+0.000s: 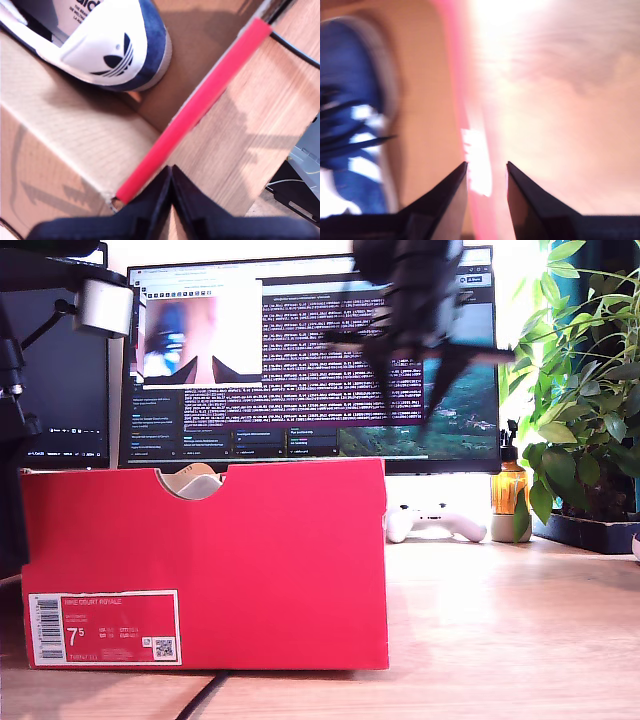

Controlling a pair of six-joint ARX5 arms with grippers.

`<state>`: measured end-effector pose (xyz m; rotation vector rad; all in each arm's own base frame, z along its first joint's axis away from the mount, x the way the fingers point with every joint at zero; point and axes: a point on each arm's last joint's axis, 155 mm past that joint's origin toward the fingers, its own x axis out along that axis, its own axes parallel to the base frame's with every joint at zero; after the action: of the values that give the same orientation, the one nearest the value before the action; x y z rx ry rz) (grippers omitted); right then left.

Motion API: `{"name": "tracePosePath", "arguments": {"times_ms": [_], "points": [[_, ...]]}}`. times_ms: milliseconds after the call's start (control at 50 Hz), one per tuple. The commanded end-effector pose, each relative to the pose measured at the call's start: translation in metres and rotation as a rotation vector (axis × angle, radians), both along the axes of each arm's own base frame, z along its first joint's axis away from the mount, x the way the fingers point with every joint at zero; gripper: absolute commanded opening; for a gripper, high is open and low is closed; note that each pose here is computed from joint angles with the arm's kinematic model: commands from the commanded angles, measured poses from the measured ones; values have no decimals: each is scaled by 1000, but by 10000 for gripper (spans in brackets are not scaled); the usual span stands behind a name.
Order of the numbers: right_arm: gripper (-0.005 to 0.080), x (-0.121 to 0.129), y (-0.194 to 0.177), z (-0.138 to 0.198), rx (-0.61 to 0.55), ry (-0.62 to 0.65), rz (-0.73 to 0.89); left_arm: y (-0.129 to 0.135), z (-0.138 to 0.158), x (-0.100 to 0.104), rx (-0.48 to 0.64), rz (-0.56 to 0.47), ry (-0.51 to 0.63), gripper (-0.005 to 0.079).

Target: Pack the blue shoes by picking the first shoe and placing it inside the red shoebox, left side, then picking and rotating the second shoe and placing it in the shoebox

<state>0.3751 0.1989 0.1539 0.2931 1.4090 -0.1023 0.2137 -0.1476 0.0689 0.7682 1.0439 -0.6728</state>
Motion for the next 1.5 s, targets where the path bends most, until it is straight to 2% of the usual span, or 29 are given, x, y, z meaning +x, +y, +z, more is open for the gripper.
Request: {"name": "tracePosePath", "arguments": {"times_ms": [0, 100, 260, 400, 640, 740, 1000, 1480], "points": [[267, -4, -2, 10, 10, -22, -10, 0, -6, -1, 11, -3, 13, -19], [324, -2, -8, 19, -7, -57, -60, 0, -5, -1, 10, -3, 12, -19], [351, 7, -29, 30, -91, -134, -160, 0, -5, -1, 10, -3, 12, -19], [353, 7, -37, 39, -50, -147, -303, 0, -5, -1, 10, -3, 12, -19], [356, 2, -41, 44, -26, -150, -420, 0, -5, -1, 10, -3, 12, -19], [356, -8, -46, 35, -38, -122, -457, 0, -5, -1, 9, -3, 12, -19], [354, -55, -79, 7, -86, -29, -623, 0, -5, -1, 9, -3, 12, -19], [355, -94, -129, -4, -100, 22, -797, 0, -5, -1, 9, -3, 12, -19]]}}
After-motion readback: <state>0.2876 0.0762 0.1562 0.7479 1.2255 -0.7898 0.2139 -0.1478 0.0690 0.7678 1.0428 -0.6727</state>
